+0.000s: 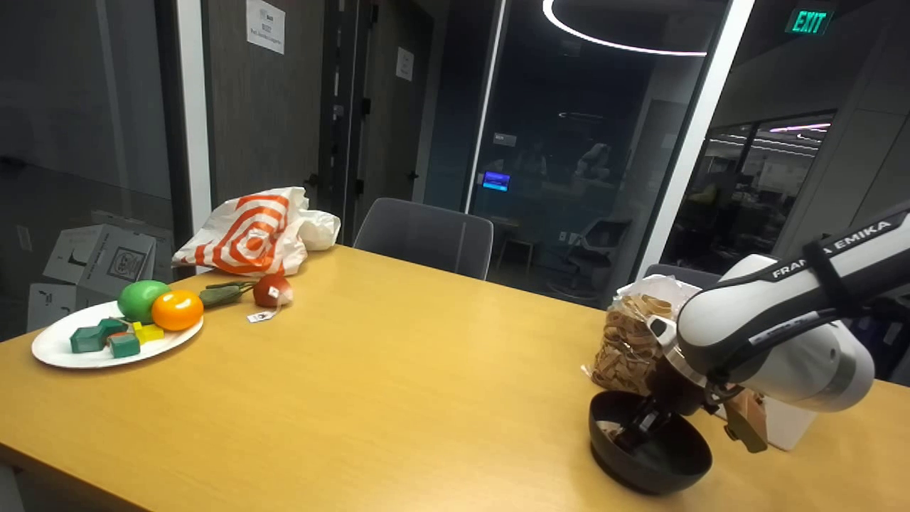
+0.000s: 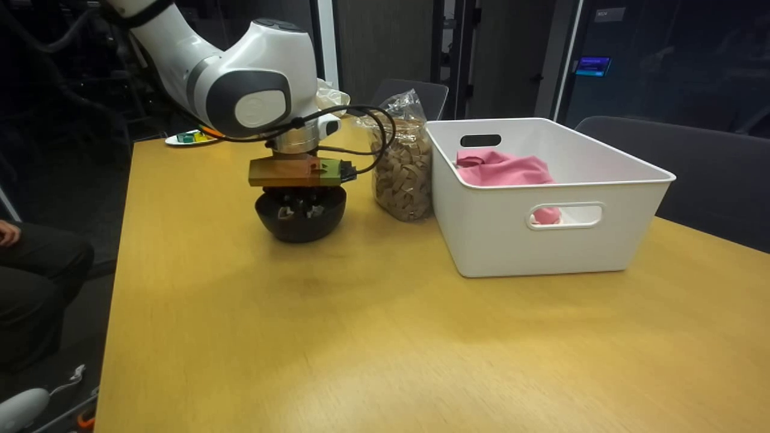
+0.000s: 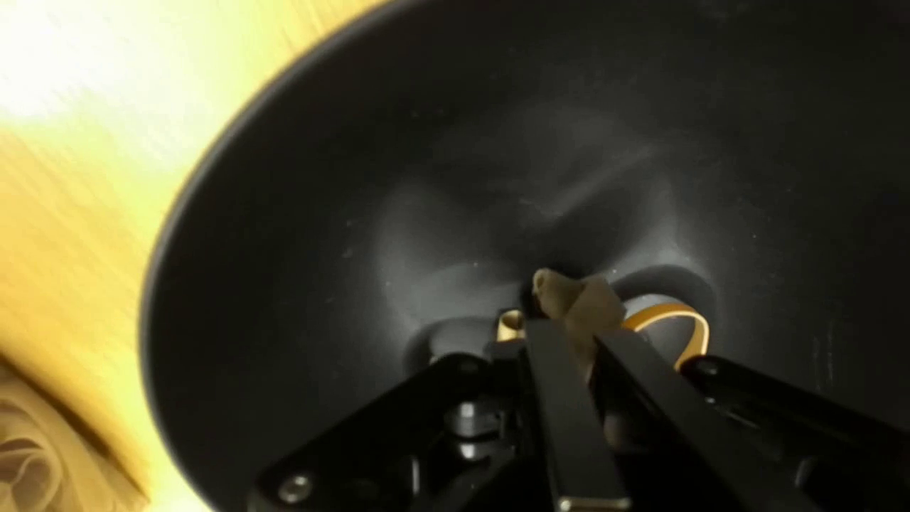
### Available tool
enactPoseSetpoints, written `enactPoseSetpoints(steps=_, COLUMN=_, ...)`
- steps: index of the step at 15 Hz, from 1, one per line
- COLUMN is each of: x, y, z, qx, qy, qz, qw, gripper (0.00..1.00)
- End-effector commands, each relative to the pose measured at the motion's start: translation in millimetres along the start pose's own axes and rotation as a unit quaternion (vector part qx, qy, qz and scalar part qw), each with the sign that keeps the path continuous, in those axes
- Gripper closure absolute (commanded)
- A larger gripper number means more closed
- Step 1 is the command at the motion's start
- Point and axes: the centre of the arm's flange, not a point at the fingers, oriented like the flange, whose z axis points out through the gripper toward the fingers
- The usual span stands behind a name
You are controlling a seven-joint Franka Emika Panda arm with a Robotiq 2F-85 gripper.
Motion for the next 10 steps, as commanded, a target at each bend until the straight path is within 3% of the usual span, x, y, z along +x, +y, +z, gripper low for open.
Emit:
enactPoseSetpoints(steps=1, x=0, y=6, z=-6, qx=0.003, qy=0.004, qz=0.006, qw=1.0000, gripper=0.92)
enactPoseSetpoints(steps=10, x=1, y=20, z=-77, qx=-0.011, qy=0.026, qz=0.017, qw=0.9995, gripper=0.90)
